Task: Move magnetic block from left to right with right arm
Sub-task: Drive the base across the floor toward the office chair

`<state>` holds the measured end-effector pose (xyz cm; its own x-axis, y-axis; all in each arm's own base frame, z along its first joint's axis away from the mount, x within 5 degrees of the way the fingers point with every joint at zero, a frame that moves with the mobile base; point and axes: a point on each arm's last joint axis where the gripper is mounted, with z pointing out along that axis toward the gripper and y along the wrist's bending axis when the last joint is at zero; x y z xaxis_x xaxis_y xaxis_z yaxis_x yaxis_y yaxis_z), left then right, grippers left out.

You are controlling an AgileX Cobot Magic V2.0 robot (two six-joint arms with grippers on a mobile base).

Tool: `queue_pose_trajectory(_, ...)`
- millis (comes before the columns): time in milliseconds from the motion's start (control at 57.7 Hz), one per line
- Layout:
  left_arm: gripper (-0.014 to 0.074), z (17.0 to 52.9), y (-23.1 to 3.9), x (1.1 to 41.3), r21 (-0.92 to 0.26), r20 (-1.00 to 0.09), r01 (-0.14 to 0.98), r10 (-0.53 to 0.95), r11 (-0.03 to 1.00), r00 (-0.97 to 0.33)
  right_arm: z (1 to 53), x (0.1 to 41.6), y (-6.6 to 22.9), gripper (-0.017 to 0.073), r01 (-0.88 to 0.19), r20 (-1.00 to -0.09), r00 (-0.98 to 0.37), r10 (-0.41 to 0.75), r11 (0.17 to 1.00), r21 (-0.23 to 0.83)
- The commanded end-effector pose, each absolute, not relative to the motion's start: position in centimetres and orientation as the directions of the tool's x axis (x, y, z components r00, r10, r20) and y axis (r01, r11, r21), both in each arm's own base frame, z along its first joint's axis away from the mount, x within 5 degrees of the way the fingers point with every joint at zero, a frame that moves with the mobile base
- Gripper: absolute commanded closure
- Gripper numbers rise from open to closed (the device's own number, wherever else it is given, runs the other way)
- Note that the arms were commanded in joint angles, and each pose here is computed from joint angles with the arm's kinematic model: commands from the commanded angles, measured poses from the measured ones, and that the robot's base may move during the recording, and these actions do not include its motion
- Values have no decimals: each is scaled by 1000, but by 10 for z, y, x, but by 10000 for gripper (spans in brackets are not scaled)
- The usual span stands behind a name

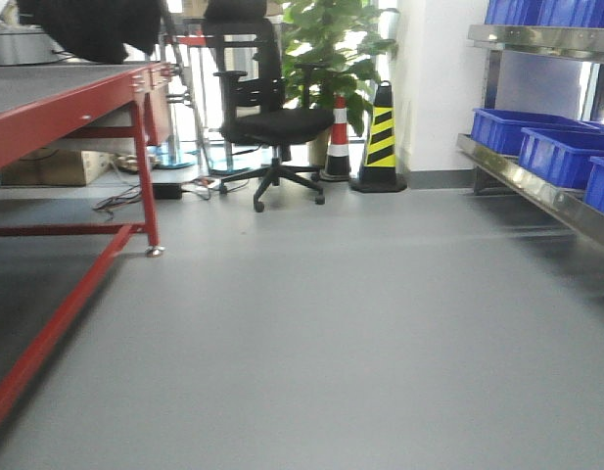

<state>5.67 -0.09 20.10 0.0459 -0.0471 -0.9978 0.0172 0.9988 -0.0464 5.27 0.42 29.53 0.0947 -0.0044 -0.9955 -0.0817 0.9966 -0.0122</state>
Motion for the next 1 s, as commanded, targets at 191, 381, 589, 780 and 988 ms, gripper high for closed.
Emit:
queue_pose_trajectory(191, 720, 206, 0, 56, -56, -990, 10, -57, 998, 133, 313, 50, 4, 312, -72, -979, 203, -17, 997, -32)
queue_pose_trajectory(381, 720, 206, 0, 56, -56, -990, 10, -57, 998, 133, 312, 50, 4, 312, -72, -980, 200, -17, 997, -32)
queue_pose_trajectory(589, 720, 206, 0, 56, -56, -990, 10, -57, 998, 133, 312, 50, 4, 312, -72, -980, 200, -17, 997, -32)
queue_pose_trajectory(780, 720, 206, 0, 56, -56, -990, 10, -57, 998, 133, 312, 50, 4, 312, -72, -980, 200, -17, 997, -32)
queue_pose_trajectory(988, 720, 206, 0, 56, -56, -990, 10, -57, 998, 133, 312, 50, 4, 312, -72, -980, 200, -17, 997, -32)
